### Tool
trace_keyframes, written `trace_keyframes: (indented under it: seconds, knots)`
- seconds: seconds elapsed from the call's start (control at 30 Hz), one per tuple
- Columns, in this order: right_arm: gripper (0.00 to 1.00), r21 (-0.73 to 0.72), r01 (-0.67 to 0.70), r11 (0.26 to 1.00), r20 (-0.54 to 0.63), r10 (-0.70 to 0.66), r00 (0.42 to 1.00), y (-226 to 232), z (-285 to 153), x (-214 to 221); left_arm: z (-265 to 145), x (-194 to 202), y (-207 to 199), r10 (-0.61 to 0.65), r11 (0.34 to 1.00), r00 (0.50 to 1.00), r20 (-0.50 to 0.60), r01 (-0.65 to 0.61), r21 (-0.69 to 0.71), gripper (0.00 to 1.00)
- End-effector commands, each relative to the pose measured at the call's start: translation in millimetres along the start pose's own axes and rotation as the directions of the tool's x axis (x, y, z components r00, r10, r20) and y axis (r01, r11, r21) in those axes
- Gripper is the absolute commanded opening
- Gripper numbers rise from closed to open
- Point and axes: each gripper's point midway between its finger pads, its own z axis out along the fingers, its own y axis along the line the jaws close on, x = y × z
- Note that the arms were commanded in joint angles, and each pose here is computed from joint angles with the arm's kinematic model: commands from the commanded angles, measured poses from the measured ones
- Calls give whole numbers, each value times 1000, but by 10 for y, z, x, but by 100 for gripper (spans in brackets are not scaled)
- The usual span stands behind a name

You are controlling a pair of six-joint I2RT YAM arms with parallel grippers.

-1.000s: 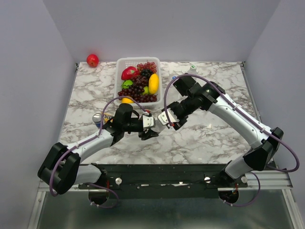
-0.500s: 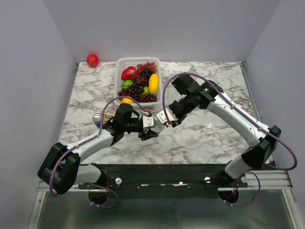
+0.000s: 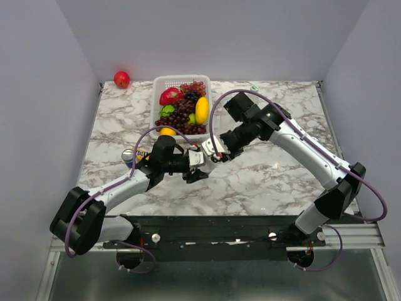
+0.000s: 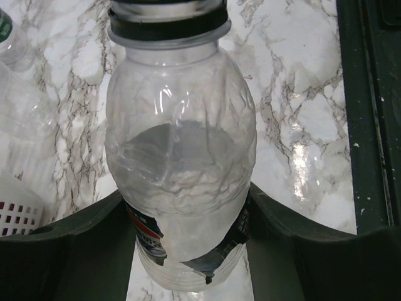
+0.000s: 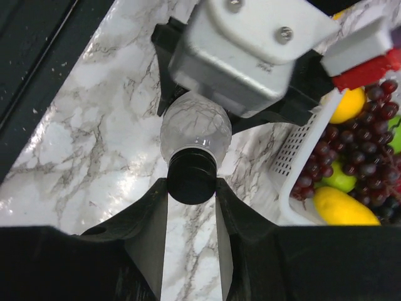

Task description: Screw on the bottle caps

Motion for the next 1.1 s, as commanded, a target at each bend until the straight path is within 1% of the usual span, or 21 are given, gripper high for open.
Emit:
trace_keyframes:
  seconds: [0.0, 0.07, 0.1, 0.17, 0.2, 0.23, 0.3, 0.33, 0.37, 0.4, 0.5, 0.57, 0.6, 0.63, 0.67, 0.73, 0.77, 0.8, 0.87, 0.9, 1.07]
  knots:
    - [10, -4, -347, 938, 7, 347, 938, -67, 146, 81, -64, -375, 460, 34, 978, 997, 62, -20, -206, 0]
    - [6, 15, -471, 882, -17, 471, 882, -167, 205, 209, -132, -436, 639, 28, 951, 997, 68, -6, -308, 0]
    - [5, 21, -585, 811, -15, 585, 811, -175, 222, 223, -155, -445, 696, 25, 940, 997, 68, 0, -340, 0]
    - [3, 23, -691, 722, -21, 692, 722, -276, 253, 308, -245, -465, 877, 21, 897, 998, 62, 9, -442, 0]
    - [2, 17, -773, 635, -24, 773, 634, -271, 258, 315, -269, -480, 921, 22, 884, 998, 63, 10, -467, 0]
    - [1, 10, -813, 583, -25, 813, 582, -304, 263, 348, -297, -506, 976, 24, 870, 998, 64, 10, -493, 0]
    - [0, -22, -914, 406, -58, 912, 406, -315, 346, 377, -368, -495, 1107, 14, 829, 999, 49, 16, -559, 0]
    - [1, -19, -942, 334, -66, 940, 335, -315, 364, 423, -383, -505, 1157, 9, 815, 999, 45, 19, -579, 0]
    - [0, -4, -955, 298, -65, 952, 298, -330, 399, 462, -389, -492, 1180, 8, 808, 999, 37, 16, -589, 0]
    - [0, 3, -972, 235, -67, 970, 234, -307, 405, 455, -405, -481, 1209, 7, 798, 1000, 29, 12, -603, 0]
    - [0, -3, -991, 133, -68, 989, 133, -332, 422, 449, -391, -404, 1208, -5, 801, 1000, 0, 4, -599, 0]
    - [0, -7, -990, 138, -43, 989, 138, -401, 358, 443, -374, -314, 1169, -28, 808, 999, -17, 12, -588, 0]
    - [0, -1, -987, 162, -31, 986, 162, -435, 329, 457, -371, -282, 1149, -33, 812, 999, -24, 13, -583, 0]
    - [6, 2, -983, 184, -6, 983, 184, -485, 252, 450, -359, -205, 1101, -49, 821, 998, -39, 18, -571, 0]
    - [26, 6, -977, 215, 22, 976, 215, -550, 182, 418, -356, -166, 1077, -56, 825, 997, -49, 19, -565, 0]
    - [35, 14, -958, 287, 70, 955, 288, -622, 13, 343, -338, -28, 1004, -88, 838, 993, -77, 32, -545, 0]
    - [44, 15, -948, 319, 83, 944, 319, -637, -61, 291, -317, 11, 963, -96, 850, 992, -80, 40, -525, 0]
    - [48, 22, -926, 376, 90, 922, 376, -644, -115, 275, -304, 33, 924, -102, 860, 991, -83, 46, -509, 0]
    - [53, 42, -899, 437, 99, 893, 439, -621, -248, 211, -258, 104, 812, -130, 884, 988, -89, 75, -461, 0]
    - [54, 51, -870, 490, 99, 865, 493, -609, -284, 207, -246, 112, 783, -138, 892, 987, -87, 86, -445, 0]
    - [61, 78, -762, 643, 117, 753, 647, -474, -398, 148, -167, 110, 637, -177, 929, 981, -79, 140, -342, 0]
